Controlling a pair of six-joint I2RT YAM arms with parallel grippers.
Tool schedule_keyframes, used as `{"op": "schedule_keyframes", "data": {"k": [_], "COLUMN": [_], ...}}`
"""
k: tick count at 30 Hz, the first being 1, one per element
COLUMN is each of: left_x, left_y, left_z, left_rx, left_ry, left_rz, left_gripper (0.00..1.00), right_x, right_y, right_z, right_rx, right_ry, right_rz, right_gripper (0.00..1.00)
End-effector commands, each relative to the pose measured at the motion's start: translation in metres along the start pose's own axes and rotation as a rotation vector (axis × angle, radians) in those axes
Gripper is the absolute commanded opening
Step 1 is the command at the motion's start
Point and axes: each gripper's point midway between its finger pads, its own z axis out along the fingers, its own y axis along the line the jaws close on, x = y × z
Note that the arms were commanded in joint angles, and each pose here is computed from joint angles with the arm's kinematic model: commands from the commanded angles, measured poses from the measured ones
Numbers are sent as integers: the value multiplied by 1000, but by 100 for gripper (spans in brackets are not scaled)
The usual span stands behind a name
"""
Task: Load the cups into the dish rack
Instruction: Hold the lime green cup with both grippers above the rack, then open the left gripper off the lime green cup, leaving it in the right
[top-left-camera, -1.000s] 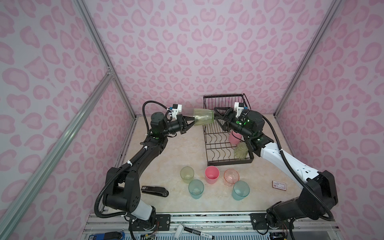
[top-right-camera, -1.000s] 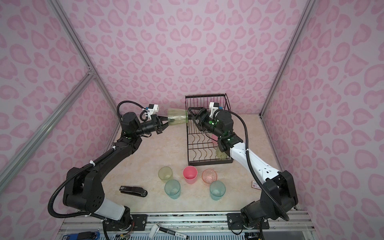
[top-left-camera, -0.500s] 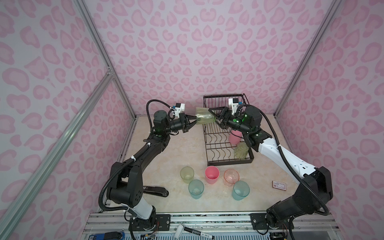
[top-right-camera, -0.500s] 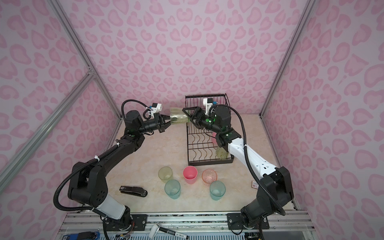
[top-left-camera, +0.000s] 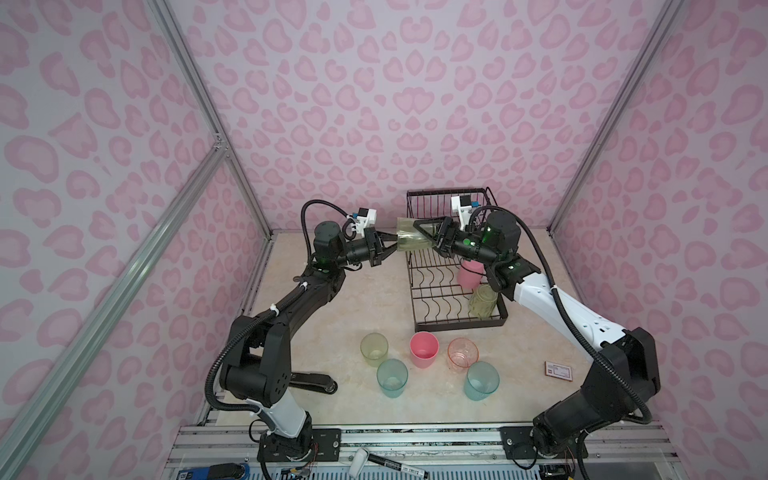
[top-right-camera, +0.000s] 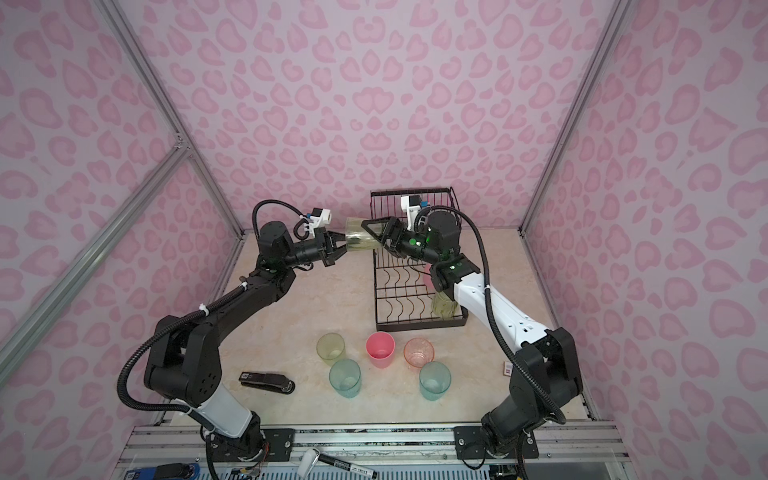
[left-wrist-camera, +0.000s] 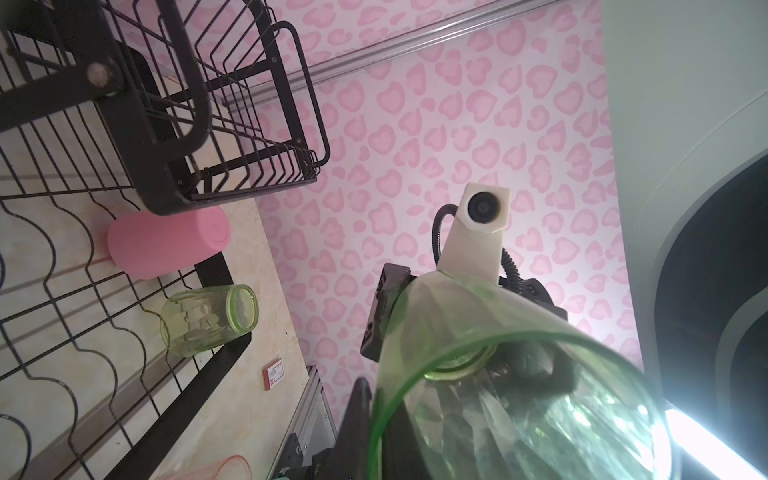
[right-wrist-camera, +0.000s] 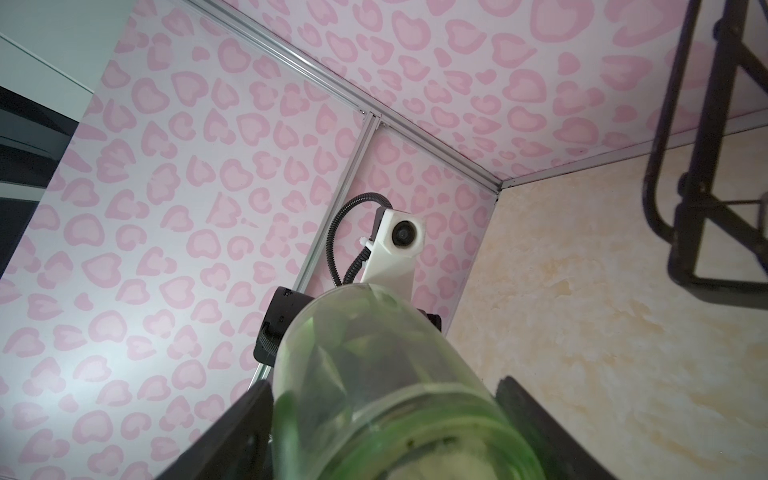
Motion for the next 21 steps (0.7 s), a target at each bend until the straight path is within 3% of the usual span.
{"op": "schedule_keyframes", "data": {"k": [1,9,21], "left_x": [-2,-5,-8], "left_y": [-10,-3,6], "left_z": [3,6,7], "left_rx": [34,31,14], "left_ry": [15,12,5], "left_rz": [46,41,37], "left_gripper": [4,16,32], "right_x": [6,7,5], "right_y": [2,-4,-22], "right_z": [2,3,-2], "right_rx": [-21,-17,70], "right_ry": [35,34,11], "right_rz": [-34,-34,-87], "right_gripper": [82,63,57]}}
